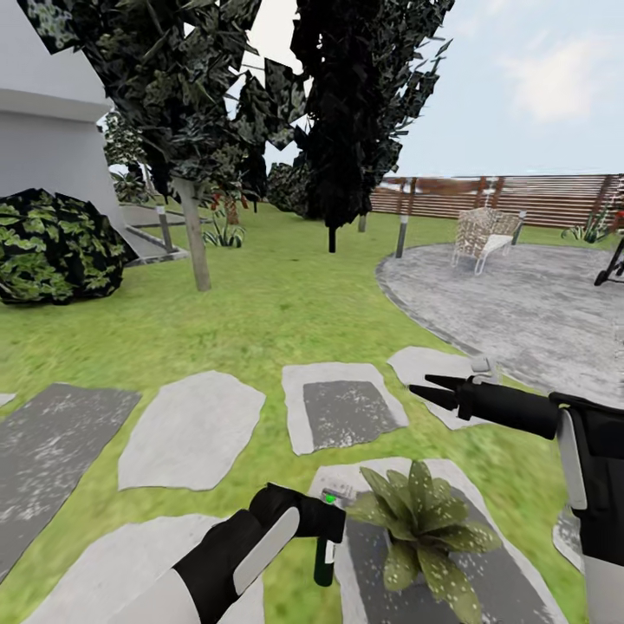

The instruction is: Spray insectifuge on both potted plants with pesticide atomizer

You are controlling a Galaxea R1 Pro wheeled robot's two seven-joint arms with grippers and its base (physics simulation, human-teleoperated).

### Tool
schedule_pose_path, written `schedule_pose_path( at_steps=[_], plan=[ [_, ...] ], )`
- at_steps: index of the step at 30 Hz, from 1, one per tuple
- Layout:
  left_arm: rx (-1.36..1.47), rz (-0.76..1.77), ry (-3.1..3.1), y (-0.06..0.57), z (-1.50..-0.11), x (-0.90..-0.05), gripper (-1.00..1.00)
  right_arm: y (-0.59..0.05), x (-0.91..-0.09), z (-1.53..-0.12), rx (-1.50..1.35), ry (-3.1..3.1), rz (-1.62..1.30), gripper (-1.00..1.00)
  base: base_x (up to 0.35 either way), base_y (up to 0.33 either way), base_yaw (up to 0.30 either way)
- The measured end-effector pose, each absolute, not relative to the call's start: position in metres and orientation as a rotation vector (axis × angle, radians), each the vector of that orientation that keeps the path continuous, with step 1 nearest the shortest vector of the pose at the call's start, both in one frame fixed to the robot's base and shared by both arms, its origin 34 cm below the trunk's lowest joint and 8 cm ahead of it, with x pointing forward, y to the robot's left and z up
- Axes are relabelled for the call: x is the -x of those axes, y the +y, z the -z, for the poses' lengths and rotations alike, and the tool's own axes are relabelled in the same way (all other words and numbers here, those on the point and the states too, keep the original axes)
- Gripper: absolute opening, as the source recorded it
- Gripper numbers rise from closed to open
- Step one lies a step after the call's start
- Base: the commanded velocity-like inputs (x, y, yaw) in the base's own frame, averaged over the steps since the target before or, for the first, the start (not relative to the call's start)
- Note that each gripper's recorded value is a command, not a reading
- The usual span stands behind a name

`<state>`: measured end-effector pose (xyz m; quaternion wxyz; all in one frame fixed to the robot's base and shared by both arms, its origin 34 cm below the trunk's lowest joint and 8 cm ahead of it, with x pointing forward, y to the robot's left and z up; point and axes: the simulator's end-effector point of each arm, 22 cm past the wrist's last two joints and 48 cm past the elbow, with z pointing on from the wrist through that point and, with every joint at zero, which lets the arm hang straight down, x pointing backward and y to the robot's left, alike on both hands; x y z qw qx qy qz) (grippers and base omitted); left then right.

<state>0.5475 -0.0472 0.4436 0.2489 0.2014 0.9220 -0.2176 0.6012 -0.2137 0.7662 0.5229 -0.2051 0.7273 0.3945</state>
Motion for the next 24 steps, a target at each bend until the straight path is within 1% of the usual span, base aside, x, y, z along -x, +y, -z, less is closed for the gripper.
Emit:
schedule_pose_path(
  at_steps=[12,19,21,22,23,24],
  plan=[
    [-0.506,0.510,2.645,-0.025,-0.393,-0.532,-1.00,-0.215,-0.603,-0.768,0.475,1.755,-0.949,1.00,0.006,0.002,-0.275],
    [-0.474,0.499,2.637,-0.020,-0.388,-0.537,-1.00,-0.214,-0.609,-0.770,0.454,1.778,-0.940,1.00,0.000,0.000,-0.276],
    [-0.472,0.498,2.635,-0.019,-0.388,-0.537,-1.00,-0.220,-0.619,-0.759,0.423,1.821,-0.871,1.00,0.000,0.000,-0.276],
    [-0.469,0.496,2.632,-0.018,-0.388,-0.538,-1.00,-0.226,-0.628,-0.745,0.400,1.874,-0.789,1.00,0.000,0.000,-0.277],
    [-0.462,0.492,2.626,-0.015,-0.388,-0.541,-1.00,-0.229,-0.639,-0.718,0.398,1.970,-0.639,1.00,0.000,0.000,-0.277],
    [-0.456,0.491,2.622,-0.014,-0.388,-0.542,-1.00,-0.225,-0.641,-0.701,0.422,2.017,-0.567,1.00,0.000,0.000,-0.278]
  ],
)
